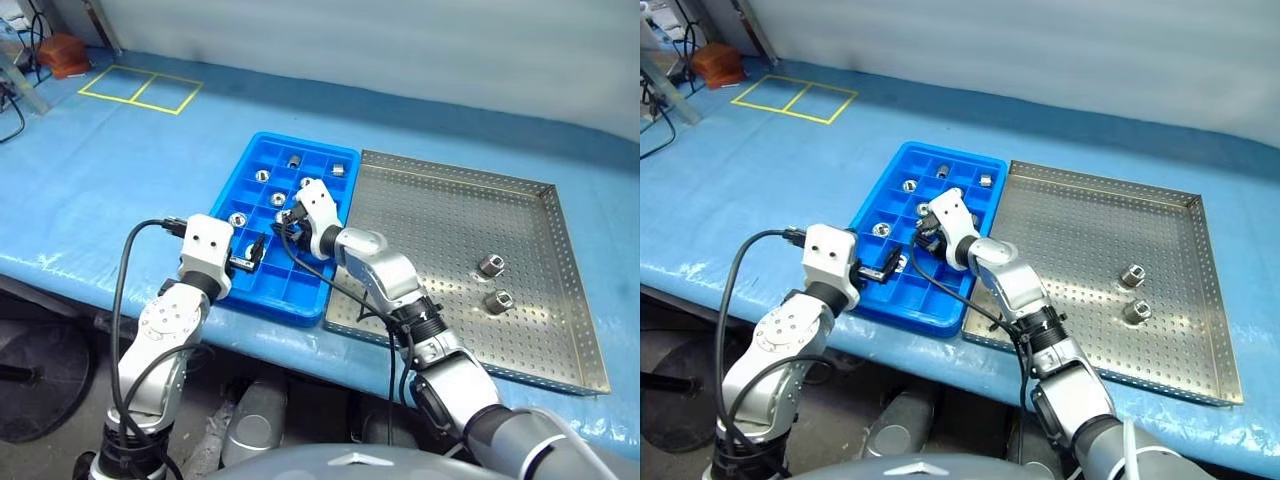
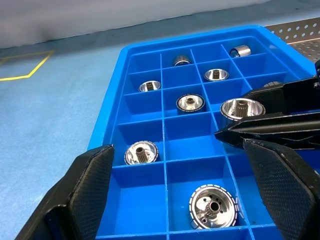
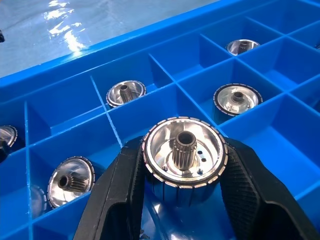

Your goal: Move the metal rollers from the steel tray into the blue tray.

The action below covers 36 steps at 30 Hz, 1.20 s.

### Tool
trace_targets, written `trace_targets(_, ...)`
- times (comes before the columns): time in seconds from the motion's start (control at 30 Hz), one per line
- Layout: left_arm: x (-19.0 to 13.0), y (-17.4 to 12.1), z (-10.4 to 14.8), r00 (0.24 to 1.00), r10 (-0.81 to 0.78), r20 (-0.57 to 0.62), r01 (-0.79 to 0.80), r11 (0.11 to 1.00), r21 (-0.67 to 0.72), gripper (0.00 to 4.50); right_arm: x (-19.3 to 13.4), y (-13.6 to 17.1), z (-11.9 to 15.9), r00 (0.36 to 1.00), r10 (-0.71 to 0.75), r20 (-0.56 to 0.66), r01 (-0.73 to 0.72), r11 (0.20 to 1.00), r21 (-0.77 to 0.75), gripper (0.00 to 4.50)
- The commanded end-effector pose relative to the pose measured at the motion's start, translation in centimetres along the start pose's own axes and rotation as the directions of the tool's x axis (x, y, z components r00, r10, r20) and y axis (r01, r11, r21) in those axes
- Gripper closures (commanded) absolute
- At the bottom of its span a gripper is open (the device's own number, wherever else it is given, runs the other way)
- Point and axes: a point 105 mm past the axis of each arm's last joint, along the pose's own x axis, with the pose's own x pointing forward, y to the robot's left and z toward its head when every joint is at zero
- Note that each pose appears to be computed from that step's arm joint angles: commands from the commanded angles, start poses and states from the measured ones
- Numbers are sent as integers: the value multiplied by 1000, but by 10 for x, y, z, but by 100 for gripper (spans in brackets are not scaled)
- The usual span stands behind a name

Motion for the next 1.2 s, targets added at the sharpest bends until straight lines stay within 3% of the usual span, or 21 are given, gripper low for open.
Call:
trace_targets(0.03, 0, -3, 11, 999, -17, 49, 16, 1000, 24, 0, -6, -6, 18, 997, -25, 72, 26, 999, -19, 248)
trace_targets(0.2, 3, -7, 10, 998, -39, 45, 38, 999, 31, 0, -8, -6, 7, 999, -24, 32, 25, 1000, -11, 248)
trace_targets(0.37, 6, -9, 11, 997, -61, 49, 59, 998, 32, 0, -14, -10, 17, 994, -67, 91, 71, 997, -38, 114)
trace_targets(0.5, 10, -17, 16, 992, -108, 73, 106, 994, 20, 0, -35, -18, 35, 978, -117, 174, 124, 992, -32, 114)
trace_targets(0.63, 16, -37, 29, 967, -220, 130, 219, 975, 22, 0, -72, -47, 40, 933, -298, 202, 302, 953, 13, 114)
trace_targets(0.73, 16, -61, 39, 917, -358, 176, 358, 933, 30, 0, -106, -75, 28, 865, -480, 147, 478, 877, 52, 114)
trace_targets(0.9, 10, -103, 41, 763, -626, 163, 619, 779, 95, 0, -162, -103, 4, 719, -694, 34, 694, 720, 9, 114)
trace_targets(1.03, 6, -119, 43, 668, -723, 176, 717, 688, 108, 0, -186, -111, -8, 625, -780, -34, 781, 625, 1, 114)
trace_targets(1.1, 9, -124, 44, 647, -742, 178, 736, 668, 109, 0, -204, -119, -16, 522, -850, -72, 852, 523, 3, 114)
trace_targets(1.2, 11, -129, 43, 633, -754, 177, 748, 654, 112, 0, -221, -124, -26, 437, -892, -118, 899, 436, 35, 114)
